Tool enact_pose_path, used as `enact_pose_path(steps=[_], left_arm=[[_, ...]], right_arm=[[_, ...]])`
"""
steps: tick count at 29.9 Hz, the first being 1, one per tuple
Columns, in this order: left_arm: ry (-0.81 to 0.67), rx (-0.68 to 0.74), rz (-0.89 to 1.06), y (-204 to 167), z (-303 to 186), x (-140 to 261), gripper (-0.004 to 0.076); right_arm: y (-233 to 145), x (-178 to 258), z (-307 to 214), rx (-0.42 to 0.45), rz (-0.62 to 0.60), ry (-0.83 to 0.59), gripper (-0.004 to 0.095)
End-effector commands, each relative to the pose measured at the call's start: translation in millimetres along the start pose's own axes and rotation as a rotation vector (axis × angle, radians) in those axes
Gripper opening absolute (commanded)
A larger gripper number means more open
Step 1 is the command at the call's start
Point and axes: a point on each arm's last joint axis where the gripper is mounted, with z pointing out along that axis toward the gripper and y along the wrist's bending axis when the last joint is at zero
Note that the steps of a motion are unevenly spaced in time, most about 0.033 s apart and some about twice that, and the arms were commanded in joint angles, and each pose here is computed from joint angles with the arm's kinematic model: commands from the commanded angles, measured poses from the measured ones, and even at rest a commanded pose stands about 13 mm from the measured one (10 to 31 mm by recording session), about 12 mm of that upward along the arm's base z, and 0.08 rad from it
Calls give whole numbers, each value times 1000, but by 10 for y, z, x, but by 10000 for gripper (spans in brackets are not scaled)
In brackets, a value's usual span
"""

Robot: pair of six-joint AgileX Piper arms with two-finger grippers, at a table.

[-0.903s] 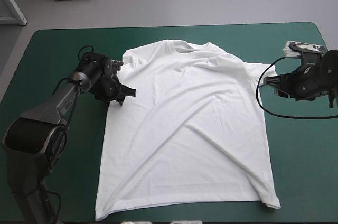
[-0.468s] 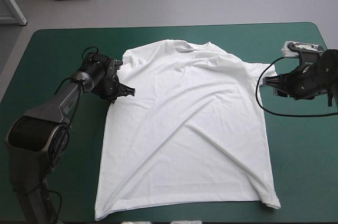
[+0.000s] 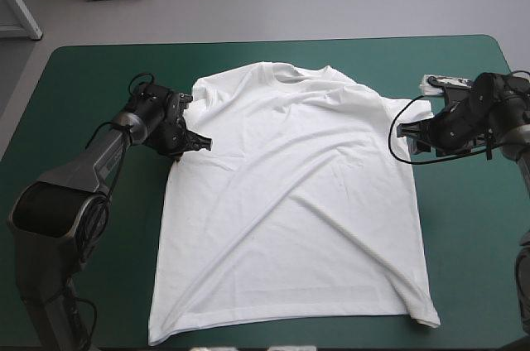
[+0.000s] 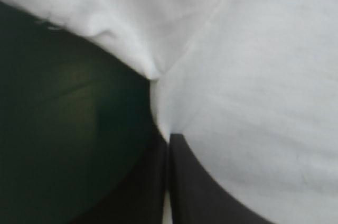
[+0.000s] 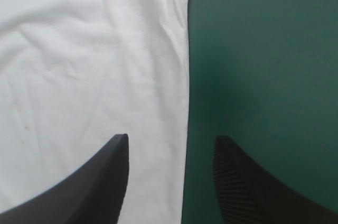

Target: Fold the cloth

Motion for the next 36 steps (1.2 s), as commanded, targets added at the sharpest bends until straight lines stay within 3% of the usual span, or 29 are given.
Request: enact_pose_path(steps=[1, 6, 23, 29, 31, 33, 36], left_arm=[[-104, 16, -2, -4, -236, -73, -9], [-114, 23, -4, -11, -237, -83, -9], [-122, 37, -11, -23, -238, -90, -9], [-122, 37, -11, -23, -238, -90, -9], [-123, 38, -11, -23, -239, -90, -9], [-123, 39, -12, -24, -239, -90, -9], [-122, 41, -14, -26, -239, -90, -9]], right_arm=[[77, -102, -86, -2, -39, -96, 479], [188, -155, 113, 35, -100, -89, 479], [130, -271, 776, 57, -73, -14, 466], [135, -256, 956, 27, -40, 34, 455], [148, -248, 992, 14, -29, 48, 419], [157, -233, 1021, 9, -26, 67, 314], [159, -219, 1036, 12, -30, 85, 57]])
